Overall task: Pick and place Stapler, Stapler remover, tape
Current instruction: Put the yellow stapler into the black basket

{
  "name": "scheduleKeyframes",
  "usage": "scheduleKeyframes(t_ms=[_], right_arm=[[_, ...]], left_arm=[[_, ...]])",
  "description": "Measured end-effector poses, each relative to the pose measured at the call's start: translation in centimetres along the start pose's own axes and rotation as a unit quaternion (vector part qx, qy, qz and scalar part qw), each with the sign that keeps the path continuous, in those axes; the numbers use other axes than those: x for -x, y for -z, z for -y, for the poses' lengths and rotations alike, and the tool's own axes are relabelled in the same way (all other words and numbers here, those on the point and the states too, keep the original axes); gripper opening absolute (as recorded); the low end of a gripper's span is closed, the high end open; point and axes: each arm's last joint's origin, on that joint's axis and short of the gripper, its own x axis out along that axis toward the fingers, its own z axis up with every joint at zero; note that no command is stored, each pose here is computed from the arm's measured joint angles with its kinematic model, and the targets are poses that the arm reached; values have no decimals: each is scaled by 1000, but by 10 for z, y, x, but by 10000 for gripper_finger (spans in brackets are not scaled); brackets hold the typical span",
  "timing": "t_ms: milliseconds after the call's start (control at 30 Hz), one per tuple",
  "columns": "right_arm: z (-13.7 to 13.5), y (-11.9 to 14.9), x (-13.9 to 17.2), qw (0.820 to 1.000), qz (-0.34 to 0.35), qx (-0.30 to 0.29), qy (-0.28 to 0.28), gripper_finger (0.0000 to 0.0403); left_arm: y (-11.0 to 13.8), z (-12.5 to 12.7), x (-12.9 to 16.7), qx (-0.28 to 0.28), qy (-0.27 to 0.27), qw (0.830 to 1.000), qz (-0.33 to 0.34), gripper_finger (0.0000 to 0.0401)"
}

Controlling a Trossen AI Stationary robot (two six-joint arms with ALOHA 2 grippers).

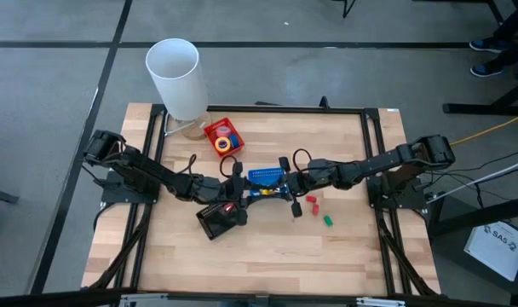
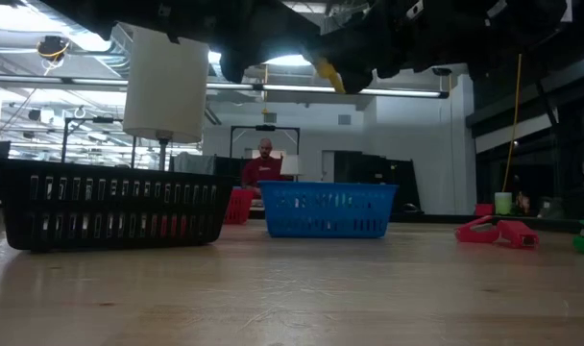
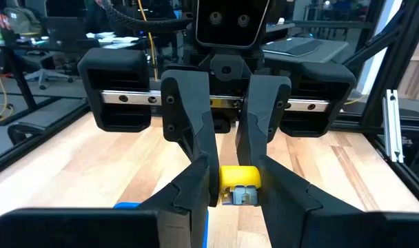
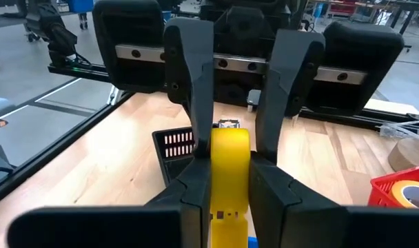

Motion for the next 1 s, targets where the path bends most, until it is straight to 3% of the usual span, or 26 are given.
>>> scheduleKeyframes(t_ms=[267,433,800,1000], right_arm=[[0,0,0,1000,0,-2,1,84],[0,1,0,1000,-2,-8,3,86],[0,1,0,1000,-3,2,-4,113],[-1,1,0,1000,-6,-3,-17,149]], left_arm=[[1,0,0,-2,-3,1000,-4,99],[1,-1,0,-10,-7,1000,-5,66],[1,2,1,-15,2,1000,-7,66],[1,2,1,-16,5,1000,-9,66]])
